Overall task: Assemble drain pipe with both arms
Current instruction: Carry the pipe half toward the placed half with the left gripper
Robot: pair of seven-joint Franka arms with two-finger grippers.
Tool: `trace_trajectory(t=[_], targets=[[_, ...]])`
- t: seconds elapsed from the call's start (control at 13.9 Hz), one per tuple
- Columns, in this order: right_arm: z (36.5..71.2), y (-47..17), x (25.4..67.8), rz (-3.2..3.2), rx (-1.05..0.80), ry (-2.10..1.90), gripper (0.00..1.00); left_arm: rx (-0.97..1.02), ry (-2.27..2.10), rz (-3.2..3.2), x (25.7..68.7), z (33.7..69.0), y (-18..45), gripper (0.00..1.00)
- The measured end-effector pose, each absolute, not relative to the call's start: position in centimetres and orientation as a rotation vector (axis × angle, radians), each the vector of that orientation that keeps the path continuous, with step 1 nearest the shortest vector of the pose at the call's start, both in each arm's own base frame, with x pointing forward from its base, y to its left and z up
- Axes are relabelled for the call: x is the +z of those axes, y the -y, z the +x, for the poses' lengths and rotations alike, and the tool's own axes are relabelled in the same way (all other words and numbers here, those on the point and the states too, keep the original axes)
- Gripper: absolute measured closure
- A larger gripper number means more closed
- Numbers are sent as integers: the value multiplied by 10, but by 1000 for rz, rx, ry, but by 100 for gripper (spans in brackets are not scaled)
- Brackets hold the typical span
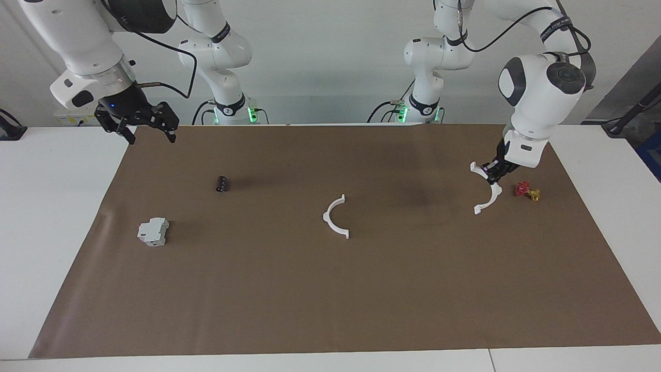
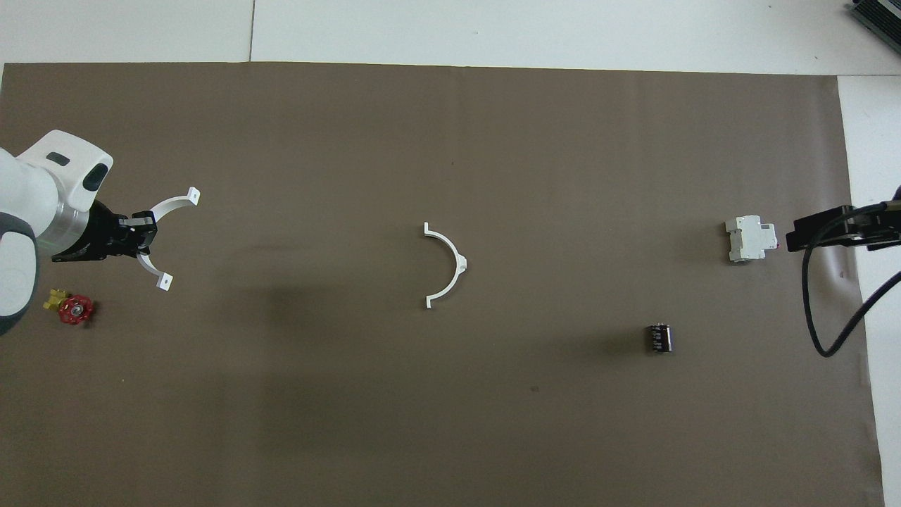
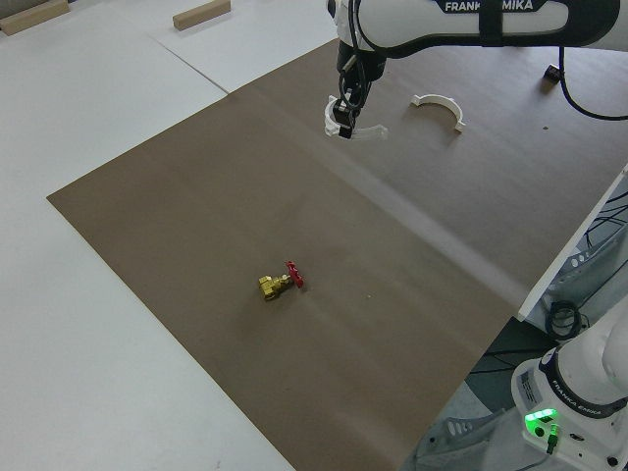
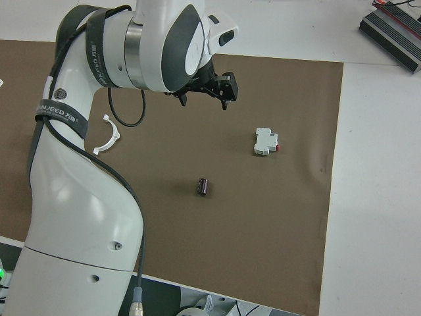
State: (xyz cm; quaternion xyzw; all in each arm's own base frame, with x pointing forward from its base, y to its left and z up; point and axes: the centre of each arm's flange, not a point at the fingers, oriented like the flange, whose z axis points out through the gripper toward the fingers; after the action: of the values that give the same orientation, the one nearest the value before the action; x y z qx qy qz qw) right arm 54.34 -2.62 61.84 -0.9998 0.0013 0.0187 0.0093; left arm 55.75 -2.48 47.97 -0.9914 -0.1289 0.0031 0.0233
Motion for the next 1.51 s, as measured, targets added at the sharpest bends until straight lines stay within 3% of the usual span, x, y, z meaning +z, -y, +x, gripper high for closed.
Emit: trace_trajectory(t=[0.72,1.15,1.51], targets=[[543,26,618,-3122,58,-4,0,-234,710,-3077,475,556,117,93],[543,26,618,-3122,58,-4,0,-262,747,-3102,466,536,188,93],[543,26,618,-3122,58,-4,0,-302,727,-3142,415,513,224,93]])
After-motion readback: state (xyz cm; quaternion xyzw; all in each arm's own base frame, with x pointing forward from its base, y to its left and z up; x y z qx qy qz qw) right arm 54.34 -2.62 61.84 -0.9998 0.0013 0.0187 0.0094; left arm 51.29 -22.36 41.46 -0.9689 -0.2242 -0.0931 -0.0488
